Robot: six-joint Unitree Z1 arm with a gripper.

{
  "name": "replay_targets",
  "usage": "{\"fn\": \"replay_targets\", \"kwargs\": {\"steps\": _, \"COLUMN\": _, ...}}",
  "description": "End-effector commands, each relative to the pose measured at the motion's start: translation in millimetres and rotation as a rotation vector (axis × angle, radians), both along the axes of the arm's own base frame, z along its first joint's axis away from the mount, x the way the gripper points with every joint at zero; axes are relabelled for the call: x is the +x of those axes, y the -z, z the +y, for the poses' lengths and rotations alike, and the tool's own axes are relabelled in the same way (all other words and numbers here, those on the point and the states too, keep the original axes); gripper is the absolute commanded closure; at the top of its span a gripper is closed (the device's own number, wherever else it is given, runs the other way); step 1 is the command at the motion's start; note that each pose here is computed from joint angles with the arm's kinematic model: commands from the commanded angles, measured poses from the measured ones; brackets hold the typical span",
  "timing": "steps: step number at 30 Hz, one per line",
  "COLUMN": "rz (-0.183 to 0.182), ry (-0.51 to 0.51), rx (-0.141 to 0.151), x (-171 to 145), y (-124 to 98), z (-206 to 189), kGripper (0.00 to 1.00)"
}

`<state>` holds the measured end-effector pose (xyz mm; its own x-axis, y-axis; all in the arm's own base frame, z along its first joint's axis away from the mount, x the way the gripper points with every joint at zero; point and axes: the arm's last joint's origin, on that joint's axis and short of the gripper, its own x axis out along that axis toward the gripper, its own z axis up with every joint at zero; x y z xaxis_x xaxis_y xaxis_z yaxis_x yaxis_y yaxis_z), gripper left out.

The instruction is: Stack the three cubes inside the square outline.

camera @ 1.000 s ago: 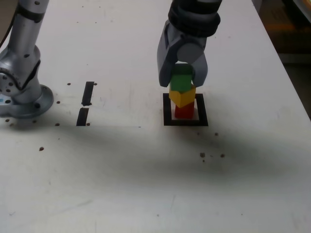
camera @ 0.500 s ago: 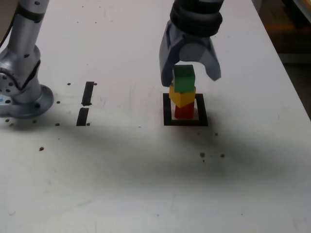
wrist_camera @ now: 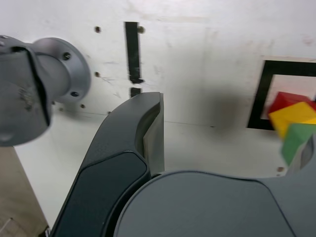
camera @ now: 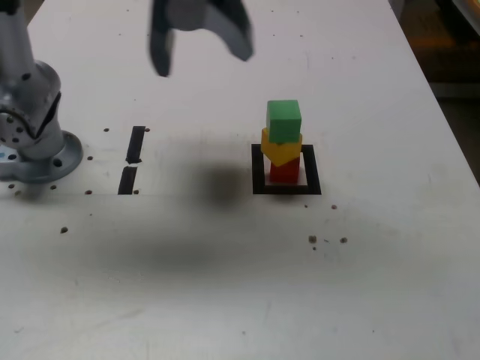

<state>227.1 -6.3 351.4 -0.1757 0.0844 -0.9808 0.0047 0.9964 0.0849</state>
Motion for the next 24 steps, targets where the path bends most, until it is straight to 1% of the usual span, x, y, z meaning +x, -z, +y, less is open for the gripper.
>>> {"fn": "replay_targets", "kwargs": {"steps": 1, "rz": -0.004, "ry": -0.005, "rx": -0.001, "x": -15.6, "y": 5.3, "z": 1.1, "kGripper": 0.0}}
{"fn": "replay_targets", "kwargs": {"steps": 3, "rz": 0.007, "ry": -0.008, "rx": -0.005, "x": -25.1, "y": 21.6, "z": 1.1, "kGripper": 0.0}}
{"fn": "replay_targets", "kwargs": {"steps": 4, "rz": 0.009, "ry": -0.011, "rx": -0.009, "x": -31.5, "y": 33.1, "z": 1.1, "kGripper": 0.0}}
{"fn": "replay_targets", "kwargs": {"steps": 7, "rz": 0.008, "ry": -0.018, "rx": -0.017, "x": -44.2, "y": 57.0, "z": 1.3, "kGripper": 0.0}}
{"fn": "replay_targets", "kwargs": {"steps": 12, "rz": 0.02, "ry": -0.026, "rx": -0.029, "x": -59.4, "y": 83.8, "z": 1.2, "kGripper": 0.0}}
{"fn": "replay_targets", "kwargs": {"steps": 14, "rz": 0.026, "ry": -0.028, "rx": -0.036, "x": -64.8, "y": 90.7, "z": 1.1, "kGripper": 0.0}}
{"fn": "replay_targets", "kwargs": {"steps": 16, "rz": 0.023, "ry": -0.031, "rx": -0.043, "x": -70.4, "y": 95.7, "z": 1.0, "kGripper": 0.0}}
{"fn": "replay_targets", "kwargs": {"steps": 22, "rz": -0.023, "ry": -0.037, "rx": -0.052, "x": -82.5, "y": 97.6, "z": 1.1, "kGripper": 0.0}}
{"fn": "replay_targets", "kwargs": {"steps": 24, "rz": -0.025, "ry": -0.038, "rx": -0.053, "x": -84.6, "y": 97.5, "z": 1.1, "kGripper": 0.0}}
